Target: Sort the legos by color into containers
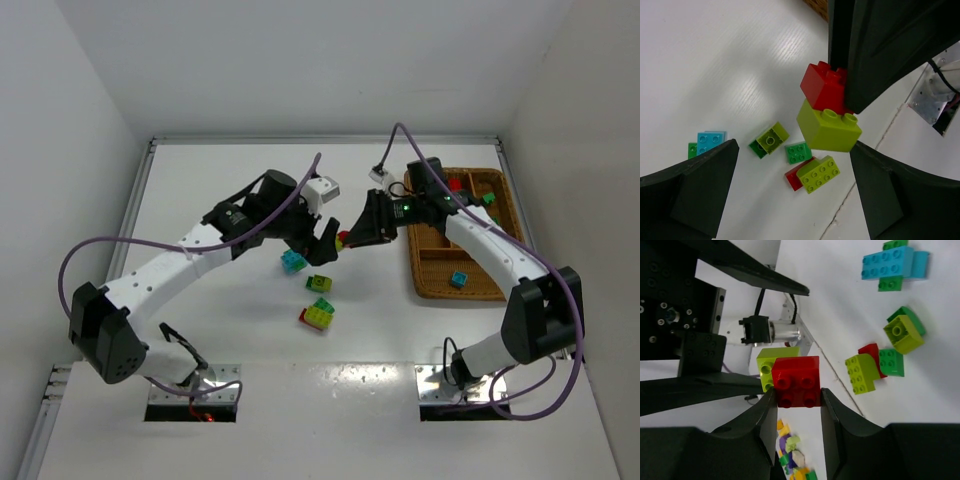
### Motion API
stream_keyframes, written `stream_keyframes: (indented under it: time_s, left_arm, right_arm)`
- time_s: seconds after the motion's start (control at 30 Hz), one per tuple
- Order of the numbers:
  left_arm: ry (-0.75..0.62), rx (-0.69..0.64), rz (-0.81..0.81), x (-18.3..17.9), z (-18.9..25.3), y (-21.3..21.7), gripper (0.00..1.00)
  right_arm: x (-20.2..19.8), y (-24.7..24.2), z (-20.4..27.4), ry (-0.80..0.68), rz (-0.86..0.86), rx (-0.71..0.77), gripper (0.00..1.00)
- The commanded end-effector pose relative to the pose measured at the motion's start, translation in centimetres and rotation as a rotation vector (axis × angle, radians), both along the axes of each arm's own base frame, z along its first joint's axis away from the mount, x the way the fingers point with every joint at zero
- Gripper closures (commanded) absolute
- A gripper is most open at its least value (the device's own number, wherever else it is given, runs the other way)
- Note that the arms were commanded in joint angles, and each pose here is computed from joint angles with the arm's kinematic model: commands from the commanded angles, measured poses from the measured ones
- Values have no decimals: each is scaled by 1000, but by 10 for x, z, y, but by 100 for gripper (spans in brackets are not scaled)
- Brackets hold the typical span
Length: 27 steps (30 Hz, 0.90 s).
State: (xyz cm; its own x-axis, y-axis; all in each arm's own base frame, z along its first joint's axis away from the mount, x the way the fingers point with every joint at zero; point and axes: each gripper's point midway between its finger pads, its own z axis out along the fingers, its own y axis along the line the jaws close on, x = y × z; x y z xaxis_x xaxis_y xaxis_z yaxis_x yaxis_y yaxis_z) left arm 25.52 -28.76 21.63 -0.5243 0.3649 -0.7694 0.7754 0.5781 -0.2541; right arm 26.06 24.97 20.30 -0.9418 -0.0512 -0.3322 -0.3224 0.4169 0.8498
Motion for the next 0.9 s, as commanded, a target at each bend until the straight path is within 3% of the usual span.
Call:
stream_keyframes:
  time_s: [0.0,0.23,0.6,0.87]
  left_arm:
    - [-128,-24,15,9,34,-5,0]
    - [-167,-39,-22,2,49,-20,0]
    - [-146,-44,-87,-8,45,-27,32]
    - [-121,-37,-131,-17,39,-30,33]
  right_arm:
    - [-7,4,30,-72,73,96,85]
    - [-6,8,29,-69,78,99,84]
    - [-3,10,27,-47,88,109,84]
    - [-6,12,29,-40,104,143,84]
